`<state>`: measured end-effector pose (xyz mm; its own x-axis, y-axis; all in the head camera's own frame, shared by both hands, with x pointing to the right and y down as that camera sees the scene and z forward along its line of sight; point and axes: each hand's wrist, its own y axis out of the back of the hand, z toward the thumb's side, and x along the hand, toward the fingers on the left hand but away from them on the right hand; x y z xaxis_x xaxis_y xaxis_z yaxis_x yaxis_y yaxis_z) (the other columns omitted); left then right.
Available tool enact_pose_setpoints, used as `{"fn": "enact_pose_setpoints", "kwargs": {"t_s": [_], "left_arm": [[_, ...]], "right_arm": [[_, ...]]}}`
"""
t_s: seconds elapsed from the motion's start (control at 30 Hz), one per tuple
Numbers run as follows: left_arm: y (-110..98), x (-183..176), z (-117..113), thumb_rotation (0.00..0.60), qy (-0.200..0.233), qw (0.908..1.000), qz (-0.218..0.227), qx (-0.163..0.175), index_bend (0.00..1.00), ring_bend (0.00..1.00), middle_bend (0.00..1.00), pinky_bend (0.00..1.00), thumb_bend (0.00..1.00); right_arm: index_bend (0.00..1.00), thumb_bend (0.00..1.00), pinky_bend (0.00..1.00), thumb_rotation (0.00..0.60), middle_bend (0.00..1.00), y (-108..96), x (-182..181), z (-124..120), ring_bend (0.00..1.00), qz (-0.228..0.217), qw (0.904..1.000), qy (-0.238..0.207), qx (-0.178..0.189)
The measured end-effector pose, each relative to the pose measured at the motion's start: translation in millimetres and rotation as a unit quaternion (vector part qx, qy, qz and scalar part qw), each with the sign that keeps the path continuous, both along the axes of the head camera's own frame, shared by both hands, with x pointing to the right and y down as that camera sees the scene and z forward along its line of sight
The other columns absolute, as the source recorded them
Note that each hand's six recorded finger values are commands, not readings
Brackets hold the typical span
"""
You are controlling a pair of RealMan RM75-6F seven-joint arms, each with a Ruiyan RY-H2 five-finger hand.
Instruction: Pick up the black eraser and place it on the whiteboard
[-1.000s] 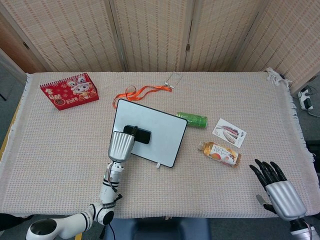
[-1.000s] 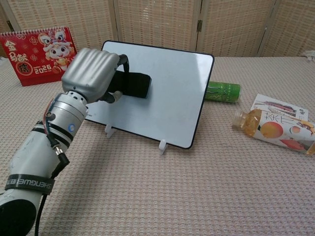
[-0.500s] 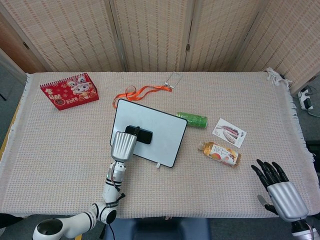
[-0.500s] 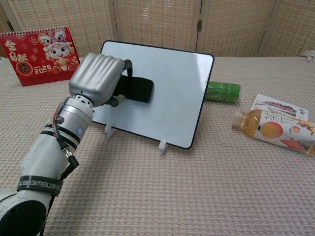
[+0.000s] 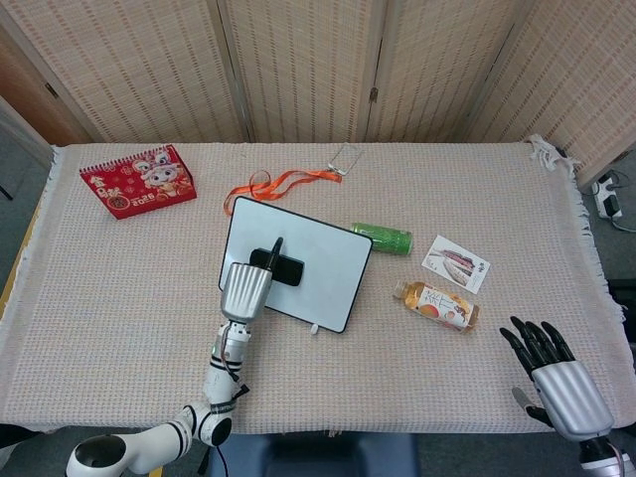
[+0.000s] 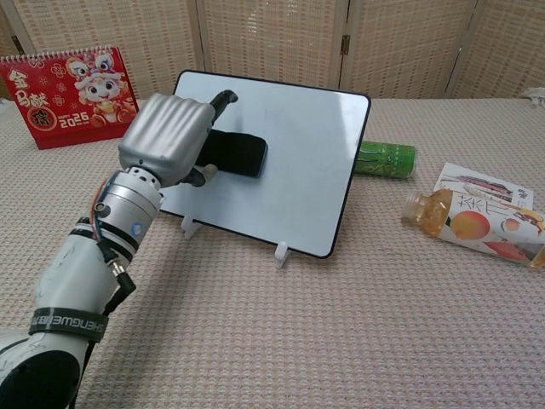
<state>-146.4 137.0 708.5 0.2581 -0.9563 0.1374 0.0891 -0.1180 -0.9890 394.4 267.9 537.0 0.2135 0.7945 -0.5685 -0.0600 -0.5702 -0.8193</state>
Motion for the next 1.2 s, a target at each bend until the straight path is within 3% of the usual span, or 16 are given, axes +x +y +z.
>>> {"fn": "enact_pose_setpoints", "kwargs": {"t_s": [0.6,0.83,0.93,1.0,1.13,1.2], "left_arm": [[9.8,-9.8,-3.9,0.600,-0.013,0.9995,-0.008,-0.028,0.06,0.99,1.00,1.00,0.30],[30.6,-31.1,-21.1,0.600,-0.006,0.9991,-0.005,-0.041,0.03,0.98,1.00,1.00,0.28],[44.0,-58.4,-36.2,0.600,-0.007,0.9993,-0.005,-0.037,0.06,0.90,1.00,0.97,0.28],[52.7,-81.3,-45.9,0.600,-0.012,0.9992,-0.008,-0.036,0.04,0.75,0.93,0.87,0.27],[72.4,-133.9,-68.4,0.600,-0.030,0.9972,-0.021,-0.066,0.00,0.30,0.39,0.39,0.27],[81.4,-155.4,-79.9,0.600,-0.030,0.9949,-0.030,-0.091,0.00,0.12,0.20,0.18,0.26]], "right_arm": [[0.00,0.35,0.00,0.600,0.00,0.0,-0.6,2.6,0.04,-0.002,1.0000,0.004,-0.001],[0.00,0.35,0.00,0.600,0.00,1.8,-3.1,6.8,0.04,-0.008,0.9999,0.010,-0.006],[0.00,0.35,0.00,0.600,0.00,2.4,-4.1,8.6,0.04,-0.009,0.9998,0.013,-0.008],[0.00,0.35,0.00,0.600,0.00,2.4,-4.8,10.3,0.04,-0.010,0.9998,0.013,-0.011],[0.00,0.35,0.00,0.600,0.00,1.9,-6.0,15.4,0.04,-0.012,0.9996,0.017,-0.018],[0.00,0.35,0.00,0.600,0.00,1.3,-6.7,17.5,0.04,-0.013,0.9995,0.020,-0.020]]}}
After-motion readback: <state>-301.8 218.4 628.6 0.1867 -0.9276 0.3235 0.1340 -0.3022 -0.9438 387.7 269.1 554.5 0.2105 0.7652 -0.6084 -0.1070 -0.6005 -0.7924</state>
